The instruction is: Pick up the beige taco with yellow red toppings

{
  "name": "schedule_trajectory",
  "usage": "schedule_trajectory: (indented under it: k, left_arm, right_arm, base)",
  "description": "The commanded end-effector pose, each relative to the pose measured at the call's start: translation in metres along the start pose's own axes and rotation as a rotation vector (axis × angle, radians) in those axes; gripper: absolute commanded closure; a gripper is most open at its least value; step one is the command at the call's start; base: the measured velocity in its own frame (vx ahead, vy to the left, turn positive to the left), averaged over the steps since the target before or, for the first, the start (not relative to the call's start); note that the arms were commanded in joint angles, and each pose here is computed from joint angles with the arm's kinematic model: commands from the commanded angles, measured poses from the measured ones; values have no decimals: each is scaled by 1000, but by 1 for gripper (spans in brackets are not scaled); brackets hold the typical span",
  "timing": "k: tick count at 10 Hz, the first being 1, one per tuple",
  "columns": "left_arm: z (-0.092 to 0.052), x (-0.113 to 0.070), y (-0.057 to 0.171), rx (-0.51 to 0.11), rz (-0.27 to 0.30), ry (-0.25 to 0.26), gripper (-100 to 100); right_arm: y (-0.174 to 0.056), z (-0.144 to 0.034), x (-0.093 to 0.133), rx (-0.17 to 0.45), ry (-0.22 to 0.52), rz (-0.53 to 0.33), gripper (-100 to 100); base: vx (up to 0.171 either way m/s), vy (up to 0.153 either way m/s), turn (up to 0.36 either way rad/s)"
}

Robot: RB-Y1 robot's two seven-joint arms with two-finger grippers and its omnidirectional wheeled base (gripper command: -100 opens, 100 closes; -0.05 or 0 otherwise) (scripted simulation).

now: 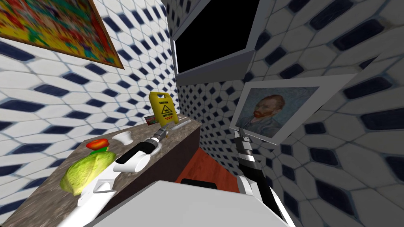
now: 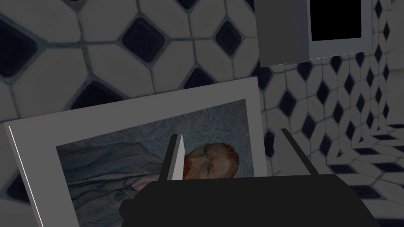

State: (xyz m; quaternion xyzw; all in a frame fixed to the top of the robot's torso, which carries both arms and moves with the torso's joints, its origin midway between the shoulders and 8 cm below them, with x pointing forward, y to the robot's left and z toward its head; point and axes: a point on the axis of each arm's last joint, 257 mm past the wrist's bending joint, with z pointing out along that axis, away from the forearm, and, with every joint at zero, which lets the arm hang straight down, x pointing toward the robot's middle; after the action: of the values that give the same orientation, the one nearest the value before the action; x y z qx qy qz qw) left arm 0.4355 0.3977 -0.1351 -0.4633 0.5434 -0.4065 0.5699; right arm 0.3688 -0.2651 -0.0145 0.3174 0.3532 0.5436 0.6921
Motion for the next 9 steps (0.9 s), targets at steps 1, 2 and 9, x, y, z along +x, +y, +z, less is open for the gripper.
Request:
schedule_trajectory:
  k: [1,2,9]
  left_arm:
    - [0,-7,12,-52,10,11,-100]
    - [0,-5,18,-76,10,16,-100]
    - [-6,-16,57,-242,31,49,-100]
  right_arm:
    - [0,0,0,0,0,0,0]
    - [0,0,0,0,0,0,0]
    - [0,0,0,0,0,0,0]
  base:
    - [22,-19,-51]
    - [21,-16,-34]
    - [19,-9,-26]
